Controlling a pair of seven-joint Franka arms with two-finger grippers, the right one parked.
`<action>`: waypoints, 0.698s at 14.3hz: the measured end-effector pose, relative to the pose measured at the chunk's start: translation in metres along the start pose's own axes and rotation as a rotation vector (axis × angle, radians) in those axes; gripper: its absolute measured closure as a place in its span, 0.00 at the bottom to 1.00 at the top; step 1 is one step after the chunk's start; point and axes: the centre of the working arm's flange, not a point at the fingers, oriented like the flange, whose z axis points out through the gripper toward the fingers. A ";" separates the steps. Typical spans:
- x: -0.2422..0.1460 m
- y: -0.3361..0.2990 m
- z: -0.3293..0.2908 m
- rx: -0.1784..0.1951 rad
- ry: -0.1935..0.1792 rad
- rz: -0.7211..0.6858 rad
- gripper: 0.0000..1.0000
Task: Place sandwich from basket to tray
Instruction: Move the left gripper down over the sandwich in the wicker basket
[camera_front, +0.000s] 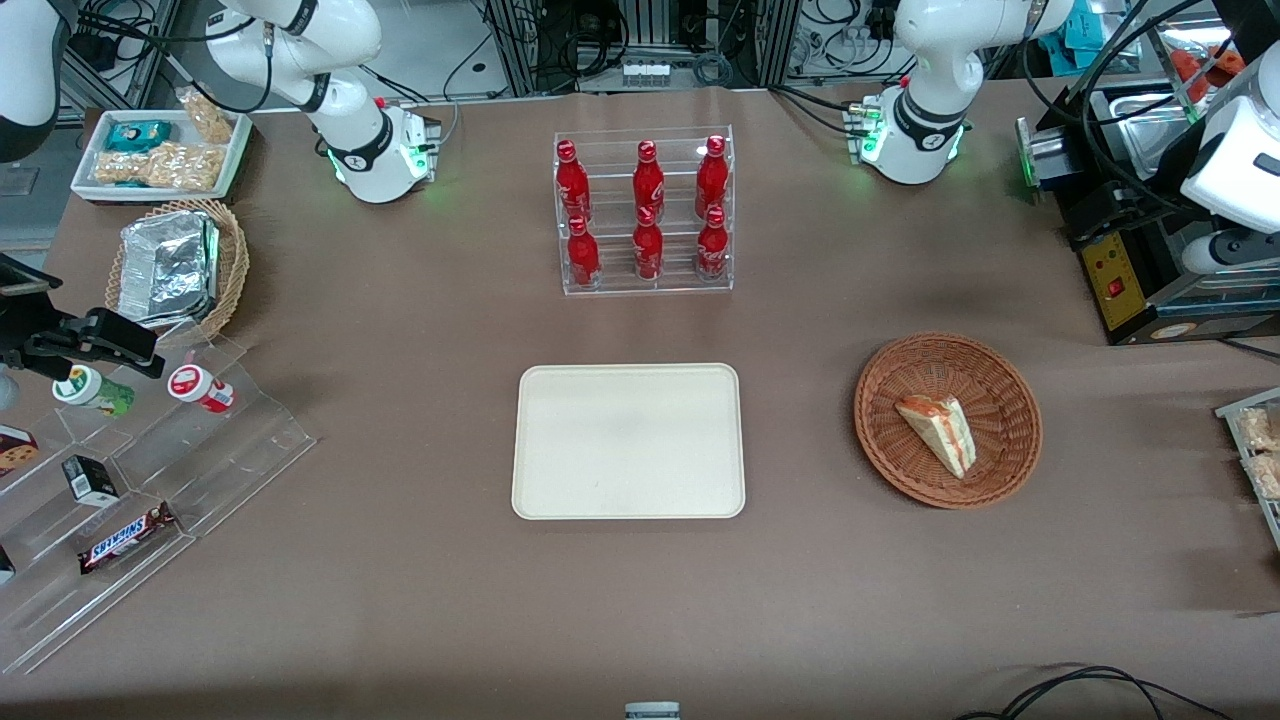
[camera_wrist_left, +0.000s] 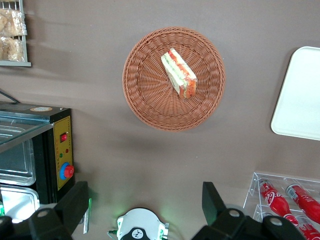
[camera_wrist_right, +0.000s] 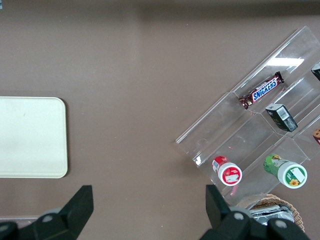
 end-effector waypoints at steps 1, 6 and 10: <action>0.001 0.000 0.001 0.000 -0.003 0.005 0.00; 0.018 0.002 0.022 -0.001 -0.031 0.014 0.00; 0.066 0.003 0.091 -0.012 -0.112 -0.010 0.00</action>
